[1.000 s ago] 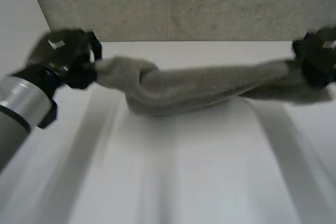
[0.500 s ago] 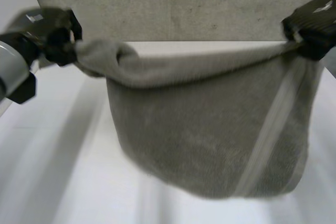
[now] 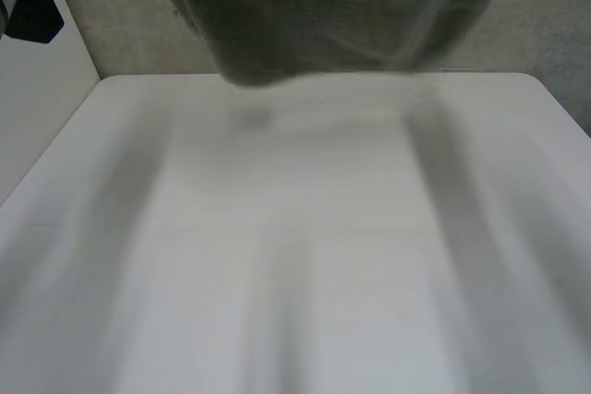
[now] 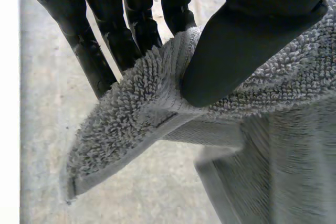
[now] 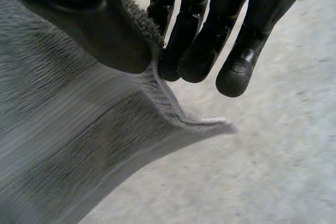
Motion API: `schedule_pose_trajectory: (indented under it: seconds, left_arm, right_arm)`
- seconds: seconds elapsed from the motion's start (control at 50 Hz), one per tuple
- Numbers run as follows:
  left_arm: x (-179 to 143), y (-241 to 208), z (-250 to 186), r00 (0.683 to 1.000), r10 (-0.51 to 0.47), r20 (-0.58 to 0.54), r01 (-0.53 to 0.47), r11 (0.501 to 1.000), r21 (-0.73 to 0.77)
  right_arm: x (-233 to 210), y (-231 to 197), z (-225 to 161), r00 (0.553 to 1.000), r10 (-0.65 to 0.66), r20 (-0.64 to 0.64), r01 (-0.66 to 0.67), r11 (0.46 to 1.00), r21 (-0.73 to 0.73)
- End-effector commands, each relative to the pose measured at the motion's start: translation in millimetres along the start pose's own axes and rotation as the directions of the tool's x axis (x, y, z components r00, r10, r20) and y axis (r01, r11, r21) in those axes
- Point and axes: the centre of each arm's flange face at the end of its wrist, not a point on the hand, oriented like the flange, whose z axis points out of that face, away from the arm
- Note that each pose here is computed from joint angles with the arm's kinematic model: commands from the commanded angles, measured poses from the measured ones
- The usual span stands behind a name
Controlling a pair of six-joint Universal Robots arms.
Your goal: Fold the laundry
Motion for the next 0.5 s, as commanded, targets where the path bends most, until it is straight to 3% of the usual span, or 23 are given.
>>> schedule_pose_trajectory:
  seconds: [0.02,0.1,0.14,0.16,0.2,0.22,0.24,0.26,0.3,0.34,0.42,0.5]
  left_arm:
    - [-18.4,68.8,-19.3,0.995,0.086,0.043,-0.074,0.973,-0.220]
    - [-30.3,114.8,-35.4,0.985,0.168,0.039,-0.143,0.918,-0.369]
    - [-42.3,159.8,-57.6,0.970,0.242,0.012,-0.202,0.835,-0.513]
    - [-42.4,160.1,-57.7,0.970,0.242,0.012,-0.202,0.834,-0.513]
    - [-53.7,198.9,-81.8,0.954,0.300,-0.028,-0.249,0.732,-0.634]
    - [-53.7,199.0,-82.0,0.953,0.300,-0.028,-0.249,0.732,-0.634]
    - [-58.3,213.1,-92.5,0.947,0.319,-0.046,-0.265,0.688,-0.676]
    - [-58.4,213.2,-92.6,0.946,0.320,-0.046,-0.265,0.688,-0.676]
    - [-63.9,226.6,-107.7,0.940,0.336,-0.065,-0.278,0.638,-0.718]
    - [-67.9,229.3,-111.9,0.938,0.341,-0.060,-0.274,0.628,-0.729]
    - [-75.2,225.7,-115.4,0.937,0.347,-0.038,-0.263,0.628,-0.732]
    - [-74.8,204.7,-113.9,0.936,0.352,-0.019,-0.265,0.668,-0.695]
  right_arm:
    - [-58.2,73.9,-47.8,0.937,0.025,0.348,0.113,0.923,-0.369]
    - [-75.5,102.7,-64.1,0.915,0.071,0.398,0.129,0.882,-0.453]
    - [-87.2,120.4,-73.8,0.901,0.092,0.424,0.140,0.864,-0.483]
    - [-95.3,133.3,-80.1,0.893,0.101,0.438,0.146,0.856,-0.495]
    - [-105.5,150.3,-88.9,0.882,0.118,0.455,0.152,0.845,-0.513]
    - [-114.7,165.9,-97.3,0.874,0.130,0.468,0.162,0.830,-0.533]
    - [-123.3,180.6,-107.2,0.862,0.143,0.487,0.180,0.810,-0.558]
    - [-123.4,180.7,-107.3,0.862,0.143,0.487,0.181,0.810,-0.558]
    - [-129.2,191.7,-115.7,0.851,0.140,0.505,0.210,0.792,-0.574]
    - [-132.5,203.9,-129.6,0.830,0.129,0.542,0.265,0.764,-0.588]
    - [-131.0,204.0,-137.7,0.821,0.122,0.558,0.285,0.758,-0.586]
    - [-119.1,192.8,-144.0,0.836,0.110,0.537,0.271,0.768,-0.580]
